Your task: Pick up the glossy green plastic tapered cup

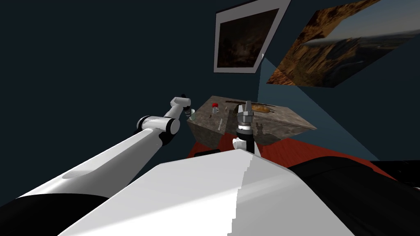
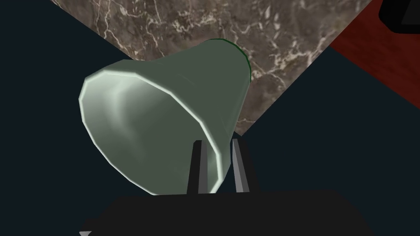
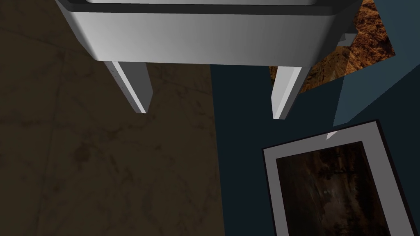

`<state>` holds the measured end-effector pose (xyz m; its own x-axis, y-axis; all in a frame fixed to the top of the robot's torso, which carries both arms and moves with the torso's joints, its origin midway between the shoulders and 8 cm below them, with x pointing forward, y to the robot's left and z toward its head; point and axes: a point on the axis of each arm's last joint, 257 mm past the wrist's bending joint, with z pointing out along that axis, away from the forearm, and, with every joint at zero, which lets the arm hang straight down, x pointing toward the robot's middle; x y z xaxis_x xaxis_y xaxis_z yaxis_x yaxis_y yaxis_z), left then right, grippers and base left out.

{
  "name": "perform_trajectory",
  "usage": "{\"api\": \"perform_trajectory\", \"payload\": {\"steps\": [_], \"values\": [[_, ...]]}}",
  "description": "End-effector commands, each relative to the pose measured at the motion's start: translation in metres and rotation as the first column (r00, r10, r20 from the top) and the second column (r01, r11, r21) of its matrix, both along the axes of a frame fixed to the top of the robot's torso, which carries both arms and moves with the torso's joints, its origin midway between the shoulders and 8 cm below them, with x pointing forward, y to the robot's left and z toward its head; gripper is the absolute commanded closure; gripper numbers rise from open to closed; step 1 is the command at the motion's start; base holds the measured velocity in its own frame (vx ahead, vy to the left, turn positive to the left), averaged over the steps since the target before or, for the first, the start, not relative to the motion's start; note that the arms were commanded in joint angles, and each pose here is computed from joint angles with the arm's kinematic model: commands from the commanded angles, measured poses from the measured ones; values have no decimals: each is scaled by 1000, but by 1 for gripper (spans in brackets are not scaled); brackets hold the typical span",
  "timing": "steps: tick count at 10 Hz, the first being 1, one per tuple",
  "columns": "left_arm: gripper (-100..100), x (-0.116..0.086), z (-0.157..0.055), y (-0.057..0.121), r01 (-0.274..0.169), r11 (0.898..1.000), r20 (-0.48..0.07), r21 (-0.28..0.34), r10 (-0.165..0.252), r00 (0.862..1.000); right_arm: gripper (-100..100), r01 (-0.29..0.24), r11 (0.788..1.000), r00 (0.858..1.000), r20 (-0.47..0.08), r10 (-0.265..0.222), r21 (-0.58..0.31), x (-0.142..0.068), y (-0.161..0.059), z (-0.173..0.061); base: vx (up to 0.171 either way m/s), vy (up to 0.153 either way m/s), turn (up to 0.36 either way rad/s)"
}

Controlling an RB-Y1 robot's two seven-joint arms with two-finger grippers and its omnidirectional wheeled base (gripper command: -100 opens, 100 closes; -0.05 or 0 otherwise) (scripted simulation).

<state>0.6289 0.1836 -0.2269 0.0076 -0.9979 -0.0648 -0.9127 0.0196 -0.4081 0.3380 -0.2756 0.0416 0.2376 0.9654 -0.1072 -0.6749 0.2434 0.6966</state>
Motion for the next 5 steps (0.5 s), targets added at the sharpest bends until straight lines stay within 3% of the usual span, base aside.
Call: {"api": "perform_trajectory", "payload": {"steps": [1,4,5], "values": [[100,2,11,-2,2,1000,1,1,-2,1000,0,0,1000,1000,0,0,0,0,0,0,-20,3,8],[100,3,16,-3,2,1000,3,0,-2,1000,0,0,1000,1000,0,0,0,0,0,0,-25,6,5],[0,2,16,-3,2,1000,1,0,-2,1000,0,0,1000,1000,0,0,0,0,0,0,0,0,0]]}}
